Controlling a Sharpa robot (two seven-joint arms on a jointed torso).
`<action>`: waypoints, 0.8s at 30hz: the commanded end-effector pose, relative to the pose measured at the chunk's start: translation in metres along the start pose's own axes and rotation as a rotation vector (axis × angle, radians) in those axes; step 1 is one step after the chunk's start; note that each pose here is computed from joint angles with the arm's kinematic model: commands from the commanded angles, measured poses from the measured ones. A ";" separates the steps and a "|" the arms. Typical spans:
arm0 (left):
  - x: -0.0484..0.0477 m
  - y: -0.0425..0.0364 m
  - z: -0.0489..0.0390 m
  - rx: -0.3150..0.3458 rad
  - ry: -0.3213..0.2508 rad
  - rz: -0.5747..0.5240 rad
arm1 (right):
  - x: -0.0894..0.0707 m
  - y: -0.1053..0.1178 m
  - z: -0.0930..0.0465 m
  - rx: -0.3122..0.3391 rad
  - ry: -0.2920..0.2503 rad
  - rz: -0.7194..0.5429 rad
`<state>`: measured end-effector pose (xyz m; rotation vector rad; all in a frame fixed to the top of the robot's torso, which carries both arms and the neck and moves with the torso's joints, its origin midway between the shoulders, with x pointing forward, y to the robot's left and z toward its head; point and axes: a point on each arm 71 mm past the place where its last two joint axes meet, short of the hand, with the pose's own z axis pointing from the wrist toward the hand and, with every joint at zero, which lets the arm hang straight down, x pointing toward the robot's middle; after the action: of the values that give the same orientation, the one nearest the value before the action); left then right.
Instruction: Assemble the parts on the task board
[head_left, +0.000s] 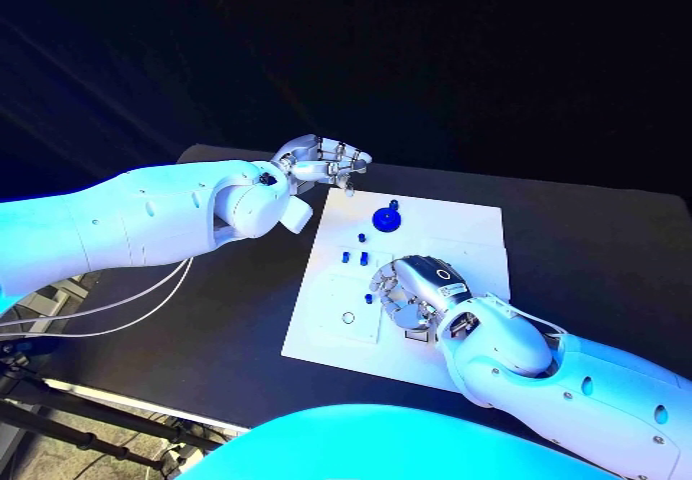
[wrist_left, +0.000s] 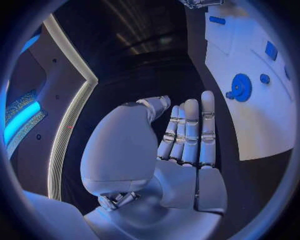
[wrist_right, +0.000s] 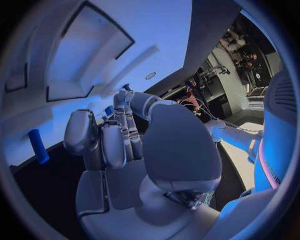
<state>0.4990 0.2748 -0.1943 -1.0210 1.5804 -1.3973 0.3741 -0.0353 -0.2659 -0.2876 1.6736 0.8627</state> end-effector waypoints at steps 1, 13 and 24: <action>0.0016 -0.0010 0.0002 0.007 0.015 -0.007 | -0.009 0.000 -0.004 -0.021 -0.059 0.016; -0.0001 -0.0013 -0.0015 0.011 0.012 -0.006 | -0.064 -0.039 -0.021 0.041 0.033 0.064; -0.0007 -0.0009 -0.0028 0.011 0.012 -0.007 | -0.095 -0.081 -0.024 0.093 0.114 -0.008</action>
<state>0.4975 0.2786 -0.1941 -1.0226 1.5776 -1.3927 0.4355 -0.1356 -0.2037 -0.2234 1.7485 0.7402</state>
